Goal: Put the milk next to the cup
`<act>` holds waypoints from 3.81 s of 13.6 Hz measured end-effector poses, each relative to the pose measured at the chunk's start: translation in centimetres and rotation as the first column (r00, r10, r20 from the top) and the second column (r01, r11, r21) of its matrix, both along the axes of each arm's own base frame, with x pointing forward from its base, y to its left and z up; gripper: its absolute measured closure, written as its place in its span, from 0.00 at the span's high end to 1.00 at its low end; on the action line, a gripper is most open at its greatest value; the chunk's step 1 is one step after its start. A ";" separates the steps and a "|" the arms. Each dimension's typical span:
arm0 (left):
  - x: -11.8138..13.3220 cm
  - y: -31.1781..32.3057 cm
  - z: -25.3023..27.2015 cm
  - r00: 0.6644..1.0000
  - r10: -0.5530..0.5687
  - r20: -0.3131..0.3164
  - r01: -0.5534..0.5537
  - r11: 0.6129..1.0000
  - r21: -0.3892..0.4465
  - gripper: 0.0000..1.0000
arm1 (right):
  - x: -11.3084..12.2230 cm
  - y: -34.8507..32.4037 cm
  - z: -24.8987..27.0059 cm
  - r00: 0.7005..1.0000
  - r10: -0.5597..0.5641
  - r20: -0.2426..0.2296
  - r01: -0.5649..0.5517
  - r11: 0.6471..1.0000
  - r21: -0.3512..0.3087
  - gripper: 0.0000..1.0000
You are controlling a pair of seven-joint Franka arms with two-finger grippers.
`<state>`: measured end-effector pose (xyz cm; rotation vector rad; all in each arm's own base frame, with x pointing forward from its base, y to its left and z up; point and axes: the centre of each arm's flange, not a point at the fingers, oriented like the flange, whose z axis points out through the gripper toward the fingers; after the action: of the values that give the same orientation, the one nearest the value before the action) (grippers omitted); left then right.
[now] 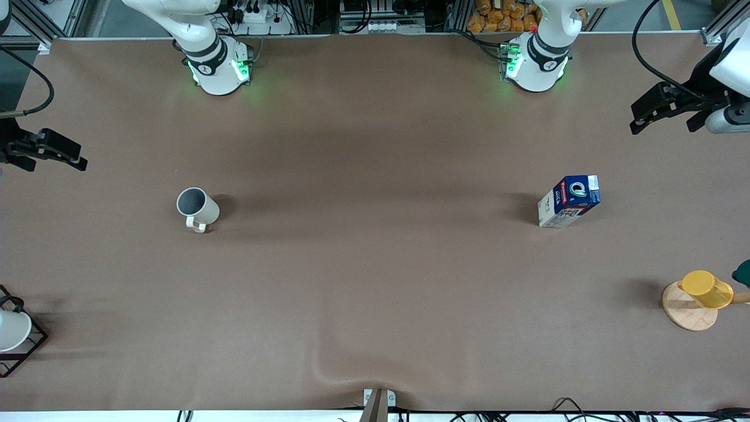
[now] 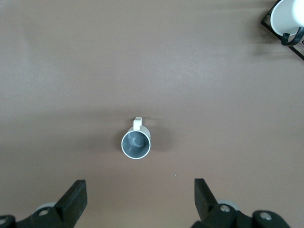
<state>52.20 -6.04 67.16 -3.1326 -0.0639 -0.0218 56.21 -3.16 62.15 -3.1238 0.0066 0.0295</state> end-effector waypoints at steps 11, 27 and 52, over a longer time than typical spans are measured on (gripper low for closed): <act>-0.1 -0.1 -0.6 1.000 -0.002 -0.027 0.002 1.000 0.009 1.00 | 0.2 1.3 -1.2 1.000 0.024 -0.020 -0.024 1.000 0.003 1.00; 0.8 -2.8 -5.2 0.900 -0.429 -0.071 0.433 0.899 0.062 1.00 | -0.2 5.4 -19.4 0.986 0.086 -0.141 -0.085 0.996 0.010 1.00; -1.1 -0.1 -25.9 -0.018 -0.984 -0.175 0.993 0.002 -0.114 1.00 | -4.7 7.3 -38.3 0.995 0.074 -0.066 -0.074 0.997 0.005 0.05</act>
<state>51.10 -6.16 41.29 -2.2154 2.1445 0.2930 51.50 4.11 23.82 -3.1177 -0.1076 0.1334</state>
